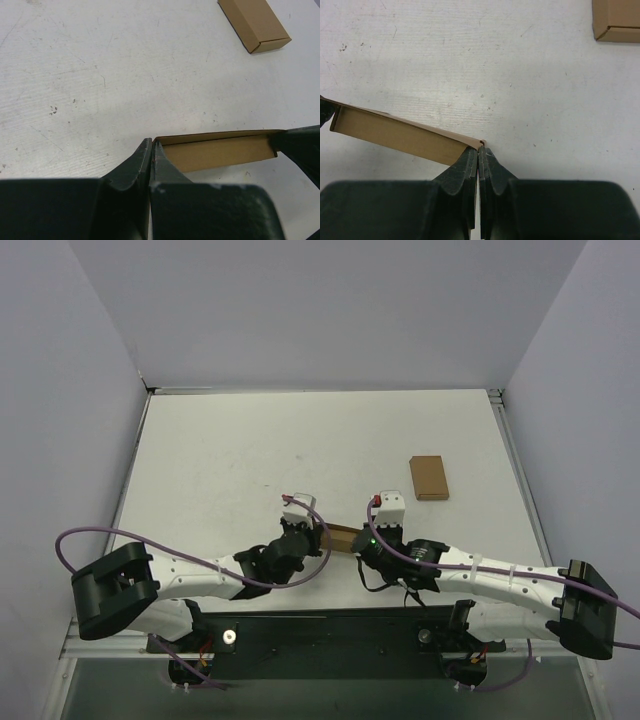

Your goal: Fold the paper box

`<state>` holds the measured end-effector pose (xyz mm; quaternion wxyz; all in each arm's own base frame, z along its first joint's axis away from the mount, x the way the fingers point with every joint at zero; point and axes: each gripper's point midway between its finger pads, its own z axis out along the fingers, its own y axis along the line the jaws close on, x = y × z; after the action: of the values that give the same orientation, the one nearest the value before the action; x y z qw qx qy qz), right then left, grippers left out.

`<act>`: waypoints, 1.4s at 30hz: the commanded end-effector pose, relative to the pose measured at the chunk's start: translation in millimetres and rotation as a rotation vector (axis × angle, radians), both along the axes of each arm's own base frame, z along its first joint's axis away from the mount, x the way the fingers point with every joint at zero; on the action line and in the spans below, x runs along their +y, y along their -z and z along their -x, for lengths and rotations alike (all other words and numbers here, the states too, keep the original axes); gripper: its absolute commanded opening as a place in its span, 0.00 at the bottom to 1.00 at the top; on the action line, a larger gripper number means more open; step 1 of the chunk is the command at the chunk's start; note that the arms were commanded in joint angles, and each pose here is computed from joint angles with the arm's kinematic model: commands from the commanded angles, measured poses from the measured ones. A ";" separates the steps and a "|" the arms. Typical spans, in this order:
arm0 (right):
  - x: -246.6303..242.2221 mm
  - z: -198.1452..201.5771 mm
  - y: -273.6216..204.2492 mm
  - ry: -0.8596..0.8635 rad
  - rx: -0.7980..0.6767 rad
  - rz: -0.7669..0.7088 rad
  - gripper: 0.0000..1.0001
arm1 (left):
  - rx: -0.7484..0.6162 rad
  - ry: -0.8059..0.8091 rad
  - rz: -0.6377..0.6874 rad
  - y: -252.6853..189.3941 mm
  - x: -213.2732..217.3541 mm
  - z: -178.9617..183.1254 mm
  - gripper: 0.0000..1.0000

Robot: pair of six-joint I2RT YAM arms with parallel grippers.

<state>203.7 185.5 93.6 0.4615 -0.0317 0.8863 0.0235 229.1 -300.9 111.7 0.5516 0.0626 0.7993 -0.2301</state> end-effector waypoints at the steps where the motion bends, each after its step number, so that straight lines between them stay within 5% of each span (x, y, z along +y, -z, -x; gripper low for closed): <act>1: 3.7 7.2 6.1 -0.007 0.037 0.004 0.00 | 0.028 0.067 -0.008 13.0 -9.5 15.7 0.00; 25: 3.4 7.3 -2.0 -0.010 0.027 -0.013 0.00 | 0.032 0.092 -0.169 48.4 9.2 34.8 0.00; 35: 4.4 11.7 -23.8 -0.034 0.017 -0.084 0.32 | -0.017 0.069 -0.265 42.3 16.4 27.2 0.00; 42: 0.5 12.5 -35.6 -0.035 0.021 -0.127 0.45 | -0.043 0.086 -0.300 38.3 12.4 27.0 0.00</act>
<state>190.1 189.0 112.1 0.4484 -0.0272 0.8901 0.0768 213.9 -299.9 108.4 0.5785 0.1117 0.7855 -0.1895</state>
